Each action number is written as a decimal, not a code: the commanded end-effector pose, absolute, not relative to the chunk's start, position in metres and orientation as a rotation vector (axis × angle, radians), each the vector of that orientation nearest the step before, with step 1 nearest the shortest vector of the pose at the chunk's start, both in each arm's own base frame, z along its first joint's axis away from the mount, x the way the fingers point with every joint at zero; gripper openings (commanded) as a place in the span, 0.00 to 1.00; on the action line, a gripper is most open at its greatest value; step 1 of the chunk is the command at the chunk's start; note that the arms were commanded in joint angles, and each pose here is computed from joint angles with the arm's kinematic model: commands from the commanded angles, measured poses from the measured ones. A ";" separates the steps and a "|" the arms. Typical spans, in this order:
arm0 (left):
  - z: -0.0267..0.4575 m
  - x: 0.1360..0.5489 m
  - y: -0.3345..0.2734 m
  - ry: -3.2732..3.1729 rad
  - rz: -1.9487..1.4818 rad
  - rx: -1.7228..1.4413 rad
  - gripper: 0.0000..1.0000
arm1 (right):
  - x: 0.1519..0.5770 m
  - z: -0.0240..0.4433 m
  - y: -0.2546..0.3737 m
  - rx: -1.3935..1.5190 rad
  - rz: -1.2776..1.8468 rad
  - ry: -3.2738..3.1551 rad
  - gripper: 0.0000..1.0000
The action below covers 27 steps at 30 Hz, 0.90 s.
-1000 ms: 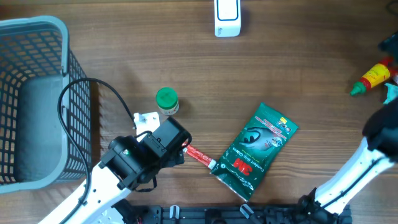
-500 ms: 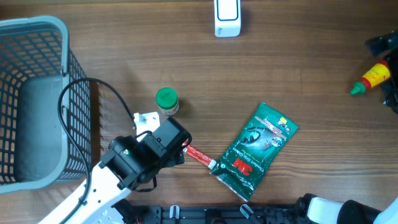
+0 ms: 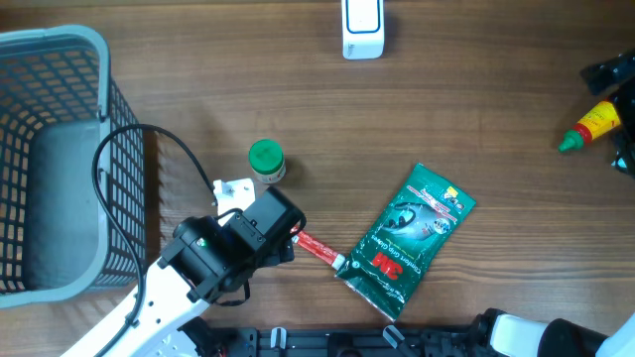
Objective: Scan the item barcode
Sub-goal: 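Carry the bottle to the right table edge and release it, then bring the right gripper back and grasp the green glove pack's edge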
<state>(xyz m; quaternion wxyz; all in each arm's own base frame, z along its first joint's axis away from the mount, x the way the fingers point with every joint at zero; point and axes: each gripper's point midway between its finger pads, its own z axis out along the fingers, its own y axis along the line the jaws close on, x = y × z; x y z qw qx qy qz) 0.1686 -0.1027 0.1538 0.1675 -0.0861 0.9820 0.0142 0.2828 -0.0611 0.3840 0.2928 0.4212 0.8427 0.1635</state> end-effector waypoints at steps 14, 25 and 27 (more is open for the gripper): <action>0.158 0.171 -0.103 2.784 0.032 -0.230 1.00 | 0.281 0.221 0.040 0.817 0.516 2.852 1.00; 0.158 0.171 -0.103 2.784 0.032 -0.231 1.00 | 0.219 0.104 0.085 1.104 0.197 3.051 1.00; 0.158 0.171 -0.103 2.784 0.032 -0.231 1.00 | 0.212 0.095 0.084 1.059 0.197 3.076 1.00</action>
